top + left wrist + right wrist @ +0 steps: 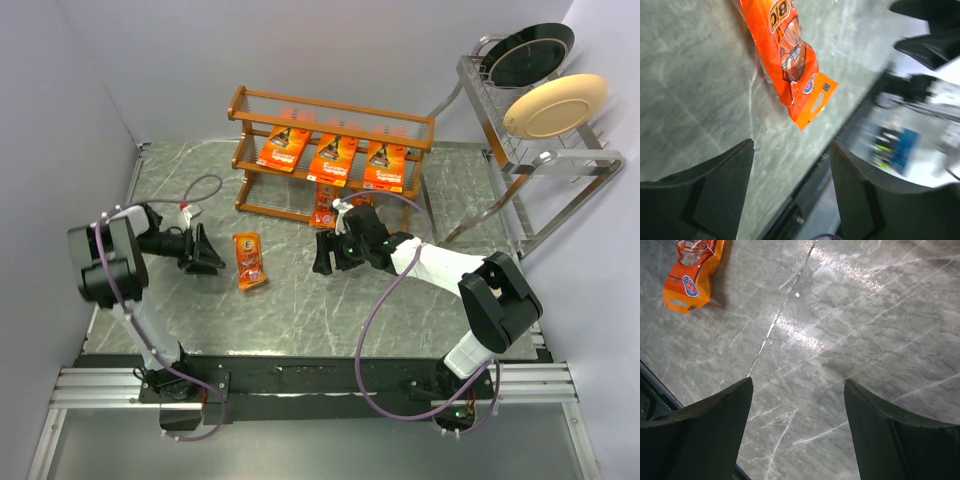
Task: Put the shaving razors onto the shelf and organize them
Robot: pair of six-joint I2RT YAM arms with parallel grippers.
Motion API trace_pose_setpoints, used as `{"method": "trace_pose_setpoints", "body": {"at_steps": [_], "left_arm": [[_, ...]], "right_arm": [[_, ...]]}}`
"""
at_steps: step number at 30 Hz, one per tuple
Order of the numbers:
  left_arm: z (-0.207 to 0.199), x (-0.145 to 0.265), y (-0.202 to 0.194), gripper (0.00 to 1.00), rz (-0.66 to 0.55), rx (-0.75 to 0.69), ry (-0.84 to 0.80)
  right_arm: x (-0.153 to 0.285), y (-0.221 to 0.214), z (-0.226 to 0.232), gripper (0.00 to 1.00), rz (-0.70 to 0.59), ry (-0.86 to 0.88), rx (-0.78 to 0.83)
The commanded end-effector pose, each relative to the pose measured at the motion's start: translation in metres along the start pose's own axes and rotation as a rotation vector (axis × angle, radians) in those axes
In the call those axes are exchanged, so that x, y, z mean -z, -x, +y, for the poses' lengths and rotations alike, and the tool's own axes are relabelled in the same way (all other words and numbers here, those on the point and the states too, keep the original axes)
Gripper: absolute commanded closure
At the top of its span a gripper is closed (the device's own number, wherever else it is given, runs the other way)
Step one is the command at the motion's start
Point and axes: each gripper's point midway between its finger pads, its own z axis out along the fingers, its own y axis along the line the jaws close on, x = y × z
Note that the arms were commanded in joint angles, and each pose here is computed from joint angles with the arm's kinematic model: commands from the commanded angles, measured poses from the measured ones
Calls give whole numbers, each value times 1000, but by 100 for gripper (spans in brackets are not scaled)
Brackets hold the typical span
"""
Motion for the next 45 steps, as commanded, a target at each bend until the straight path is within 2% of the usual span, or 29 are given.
{"method": "trace_pose_setpoints", "body": {"at_steps": [1,2,3,6,7,11,13,14,16,17,18,20,24,28,29,33,34,36,37,38,43,45], "left_arm": [[3,-2,16,30,-83,-43,170],[-1,-9,16,30,-93,-19,149],[-6,-16,7,25,-91,21,101],[-3,-28,9,26,-120,62,128],[-5,-30,10,26,-137,142,129],[-6,-41,8,27,-153,254,104],[-10,-46,12,28,-176,235,90],[-11,-50,7,29,-175,278,77],[-15,-59,9,34,-194,250,55],[-15,-65,-2,36,-182,308,40],[-18,-68,-3,42,-190,306,29],[-19,-75,-11,47,-191,327,22],[-20,-75,-14,64,-212,340,35],[-14,-66,-1,68,-295,392,58],[-15,-65,3,67,-307,388,55],[-18,-58,6,78,-289,282,73],[-18,-57,7,79,-276,196,82],[-23,-53,11,82,-260,139,62],[-27,-50,17,83,-257,43,52],[-29,-48,19,84,-259,18,42],[-48,-45,19,90,-275,-89,-66],[-60,-46,12,93,-250,-92,-166]], "right_arm": [[2,12,0,19,-37,2,11],[1,13,0,19,-38,1,12],[2,15,0,19,-40,2,12],[1,14,1,19,-37,2,14],[2,14,0,19,-36,0,14],[4,13,-2,19,-35,-11,29],[6,14,-3,19,-39,-17,41],[7,14,-4,19,-41,-23,45],[8,16,-5,19,-44,-28,52],[9,16,-5,19,-41,-30,59],[11,17,-6,19,-43,-35,61],[13,20,-5,19,-50,-37,75],[18,25,-8,19,-61,-50,89],[17,24,-16,19,-58,-65,70],[17,25,-16,19,-61,-64,70],[14,24,-17,19,-58,-69,65],[15,25,-16,19,-61,-68,66],[13,25,-19,19,-59,-76,64],[13,26,-19,19,-59,-77,68],[13,26,-21,19,-58,-82,67],[17,27,-28,19,-48,-106,98],[26,30,-32,19,-57,-109,128]]}}
